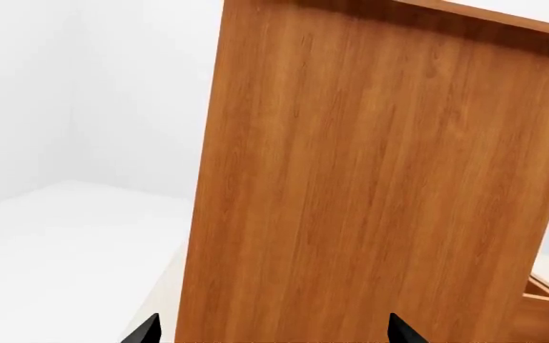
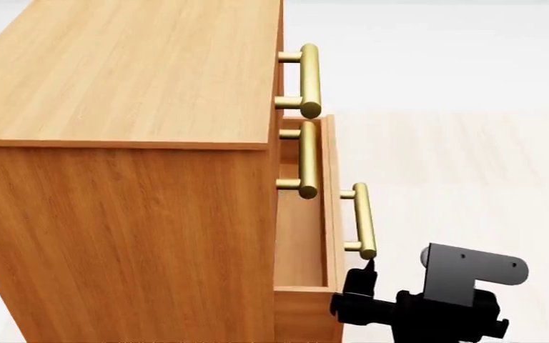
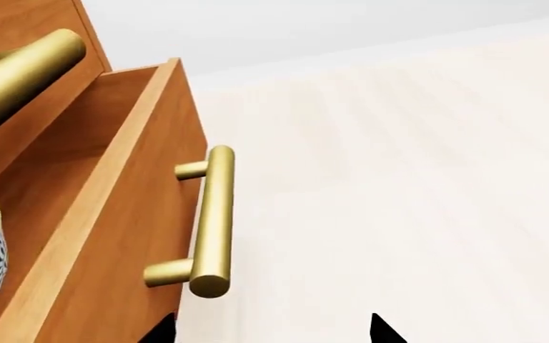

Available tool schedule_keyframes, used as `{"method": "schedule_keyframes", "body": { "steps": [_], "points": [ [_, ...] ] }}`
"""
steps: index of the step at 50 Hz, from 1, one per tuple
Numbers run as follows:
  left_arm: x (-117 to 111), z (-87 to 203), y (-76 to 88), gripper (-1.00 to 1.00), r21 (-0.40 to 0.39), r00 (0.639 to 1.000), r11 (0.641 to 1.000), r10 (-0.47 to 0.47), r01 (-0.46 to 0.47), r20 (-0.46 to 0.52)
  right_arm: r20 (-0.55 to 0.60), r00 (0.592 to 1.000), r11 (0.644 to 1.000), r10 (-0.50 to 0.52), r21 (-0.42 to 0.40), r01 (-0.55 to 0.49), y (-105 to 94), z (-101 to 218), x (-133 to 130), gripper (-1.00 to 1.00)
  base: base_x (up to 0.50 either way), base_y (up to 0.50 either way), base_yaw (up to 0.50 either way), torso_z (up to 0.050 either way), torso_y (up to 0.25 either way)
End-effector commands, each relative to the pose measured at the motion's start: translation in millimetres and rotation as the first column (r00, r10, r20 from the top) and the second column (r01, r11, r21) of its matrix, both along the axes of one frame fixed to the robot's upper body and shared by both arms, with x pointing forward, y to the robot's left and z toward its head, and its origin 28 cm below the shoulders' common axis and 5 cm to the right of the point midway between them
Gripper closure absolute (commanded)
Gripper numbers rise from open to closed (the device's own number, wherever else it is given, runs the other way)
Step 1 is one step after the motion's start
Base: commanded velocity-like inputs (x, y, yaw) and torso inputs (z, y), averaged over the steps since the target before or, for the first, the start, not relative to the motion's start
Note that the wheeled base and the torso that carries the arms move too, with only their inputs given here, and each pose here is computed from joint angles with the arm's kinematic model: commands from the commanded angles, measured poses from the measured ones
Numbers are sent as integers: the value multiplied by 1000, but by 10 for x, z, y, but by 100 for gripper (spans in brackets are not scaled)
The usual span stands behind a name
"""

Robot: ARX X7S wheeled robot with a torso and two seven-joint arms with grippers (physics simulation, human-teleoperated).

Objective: Put the bowl in the bottom drawer of the cabinet and close it.

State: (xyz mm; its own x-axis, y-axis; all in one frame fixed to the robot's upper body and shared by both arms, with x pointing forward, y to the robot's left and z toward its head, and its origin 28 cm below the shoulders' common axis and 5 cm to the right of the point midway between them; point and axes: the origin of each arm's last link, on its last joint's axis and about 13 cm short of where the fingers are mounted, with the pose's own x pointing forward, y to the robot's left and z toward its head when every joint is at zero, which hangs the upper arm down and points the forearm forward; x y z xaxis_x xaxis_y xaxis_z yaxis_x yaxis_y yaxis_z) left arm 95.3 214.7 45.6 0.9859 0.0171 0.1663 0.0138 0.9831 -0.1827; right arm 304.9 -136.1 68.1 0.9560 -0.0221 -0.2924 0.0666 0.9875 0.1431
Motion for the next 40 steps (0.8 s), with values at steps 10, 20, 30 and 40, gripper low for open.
{"method": "schedule_keyframes", "body": {
  "steps": [10,20,30,40],
  "points": [
    [-3,5,3,-100,-2,1000,1000,1,-1,1,-23,998,987,-53,-151,49,-88,-45,25,-100,8,0,3,-1,0],
    [11,-16,3,-100,-1,1000,1000,1,-1,0,-25,999,988,-35,-151,31,-47,-55,31,-100,7,1,3,-1,0],
    [15,-19,5,-100,-2,1000,1000,2,-2,0,-27,999,989,-23,-143,19,-8,-52,47,-100,7,0,3,-1,0],
    [5,-3,3,-100,-2,1000,1000,2,-2,1,-27,1000,990,-7,-143,3,39,-52,34,-100,6,0,2,-1,0]
  ]
}}
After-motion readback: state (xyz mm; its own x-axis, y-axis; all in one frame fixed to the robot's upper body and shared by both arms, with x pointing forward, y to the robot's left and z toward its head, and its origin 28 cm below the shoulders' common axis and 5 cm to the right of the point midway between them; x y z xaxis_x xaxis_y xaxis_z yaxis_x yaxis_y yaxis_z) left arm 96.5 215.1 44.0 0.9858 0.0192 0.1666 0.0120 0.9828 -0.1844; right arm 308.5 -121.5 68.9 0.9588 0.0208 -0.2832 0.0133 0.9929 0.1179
